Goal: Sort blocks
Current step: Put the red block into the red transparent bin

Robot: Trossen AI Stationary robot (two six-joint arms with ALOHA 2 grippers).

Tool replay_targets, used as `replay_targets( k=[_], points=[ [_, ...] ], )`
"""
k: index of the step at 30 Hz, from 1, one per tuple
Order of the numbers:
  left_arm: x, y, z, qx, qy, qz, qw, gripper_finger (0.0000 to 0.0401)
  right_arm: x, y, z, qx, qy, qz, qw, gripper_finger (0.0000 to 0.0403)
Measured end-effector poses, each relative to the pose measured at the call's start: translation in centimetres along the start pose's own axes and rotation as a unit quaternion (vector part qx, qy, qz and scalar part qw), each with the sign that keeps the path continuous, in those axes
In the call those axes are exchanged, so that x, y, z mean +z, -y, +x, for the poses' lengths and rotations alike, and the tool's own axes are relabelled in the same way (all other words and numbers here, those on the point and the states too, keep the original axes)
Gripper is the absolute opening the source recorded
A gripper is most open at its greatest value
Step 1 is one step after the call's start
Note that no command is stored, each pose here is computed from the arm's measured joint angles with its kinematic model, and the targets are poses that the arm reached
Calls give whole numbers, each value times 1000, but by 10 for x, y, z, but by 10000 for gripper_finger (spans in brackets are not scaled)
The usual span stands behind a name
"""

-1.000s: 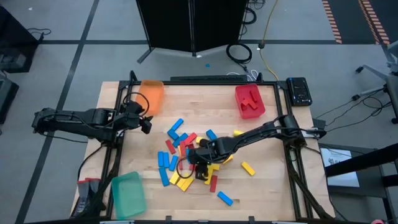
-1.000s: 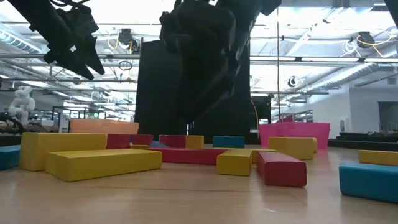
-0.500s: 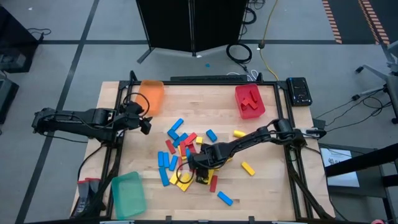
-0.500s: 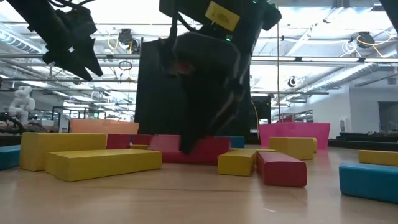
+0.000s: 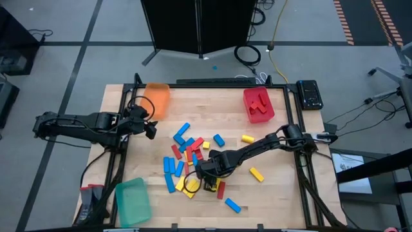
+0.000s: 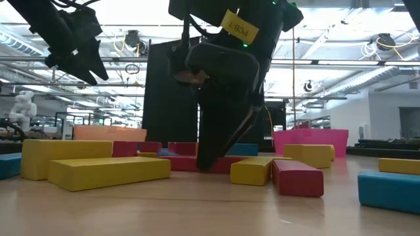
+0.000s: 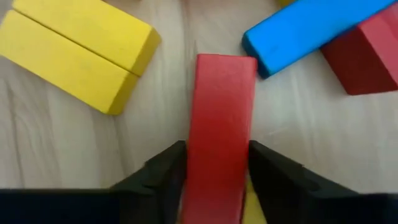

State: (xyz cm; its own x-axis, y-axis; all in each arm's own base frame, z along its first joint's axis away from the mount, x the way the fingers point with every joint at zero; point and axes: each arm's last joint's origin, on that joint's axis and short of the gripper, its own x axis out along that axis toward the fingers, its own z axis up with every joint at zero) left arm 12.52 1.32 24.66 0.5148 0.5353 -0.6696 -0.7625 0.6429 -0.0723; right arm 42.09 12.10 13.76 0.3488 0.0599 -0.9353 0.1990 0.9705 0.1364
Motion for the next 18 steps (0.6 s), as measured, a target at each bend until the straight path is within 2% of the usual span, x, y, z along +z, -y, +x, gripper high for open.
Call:
replay_targets(
  k=[3,11,16,18],
  points=[
    [0,0,0,0,0,0,1000,285,-1,1,-1,-11,-4,9,1000,111],
    [0,0,0,0,0,0,1000,285,7,5,-9,-29,-11,2,1000,110],
    [0,0,0,0,0,1,1000,285,34,9,-36,-33,2,-29,999,110],
    [0,0,0,0,1,0,1000,285,45,14,-49,-51,11,-42,998,110]
  ],
)
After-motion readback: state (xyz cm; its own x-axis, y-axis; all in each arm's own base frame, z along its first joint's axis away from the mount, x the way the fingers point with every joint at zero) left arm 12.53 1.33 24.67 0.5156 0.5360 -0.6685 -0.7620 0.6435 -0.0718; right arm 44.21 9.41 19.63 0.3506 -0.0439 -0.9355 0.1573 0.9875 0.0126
